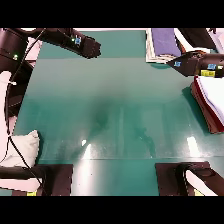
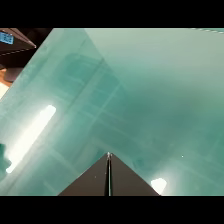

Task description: Fold the shirts.

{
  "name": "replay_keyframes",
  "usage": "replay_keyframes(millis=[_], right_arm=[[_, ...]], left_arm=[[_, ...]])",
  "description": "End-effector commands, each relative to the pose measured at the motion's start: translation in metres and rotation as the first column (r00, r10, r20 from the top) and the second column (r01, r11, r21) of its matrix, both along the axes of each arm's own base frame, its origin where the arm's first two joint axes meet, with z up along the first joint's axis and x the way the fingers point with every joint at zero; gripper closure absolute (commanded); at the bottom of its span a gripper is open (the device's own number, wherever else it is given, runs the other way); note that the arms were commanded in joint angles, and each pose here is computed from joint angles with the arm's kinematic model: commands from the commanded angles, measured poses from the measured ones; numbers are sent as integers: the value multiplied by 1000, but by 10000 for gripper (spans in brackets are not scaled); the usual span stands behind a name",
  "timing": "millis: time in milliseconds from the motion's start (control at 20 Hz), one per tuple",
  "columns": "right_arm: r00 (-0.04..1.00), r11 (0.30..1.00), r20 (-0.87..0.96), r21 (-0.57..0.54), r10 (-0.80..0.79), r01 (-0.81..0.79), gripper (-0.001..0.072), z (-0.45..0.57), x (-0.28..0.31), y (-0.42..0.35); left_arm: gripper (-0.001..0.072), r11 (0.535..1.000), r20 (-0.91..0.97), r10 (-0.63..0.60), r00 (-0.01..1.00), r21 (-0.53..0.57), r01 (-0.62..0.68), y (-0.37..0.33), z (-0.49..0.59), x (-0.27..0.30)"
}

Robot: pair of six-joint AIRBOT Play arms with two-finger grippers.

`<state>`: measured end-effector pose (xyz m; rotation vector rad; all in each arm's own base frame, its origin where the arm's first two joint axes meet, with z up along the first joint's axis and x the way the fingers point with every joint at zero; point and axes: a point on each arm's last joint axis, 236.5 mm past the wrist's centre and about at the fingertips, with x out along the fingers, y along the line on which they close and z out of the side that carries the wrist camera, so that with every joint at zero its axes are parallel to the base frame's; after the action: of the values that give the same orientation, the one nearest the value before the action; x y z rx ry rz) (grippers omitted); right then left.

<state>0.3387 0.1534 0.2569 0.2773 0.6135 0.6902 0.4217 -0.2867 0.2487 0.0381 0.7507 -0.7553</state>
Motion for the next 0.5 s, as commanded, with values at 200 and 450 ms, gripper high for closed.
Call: replay_keyframes(millis=[200, 450], right_arm=[[1000, 1000, 2, 1, 2, -2, 696, 1, 0, 1], [1000, 1000, 1, 0, 2, -2, 695, 1, -1, 1]], left_arm=[[680, 1000, 0, 0, 1000, 0, 0, 0, 0, 0], [680, 1000, 27, 11, 1000, -20, -11, -2, 6, 6]])
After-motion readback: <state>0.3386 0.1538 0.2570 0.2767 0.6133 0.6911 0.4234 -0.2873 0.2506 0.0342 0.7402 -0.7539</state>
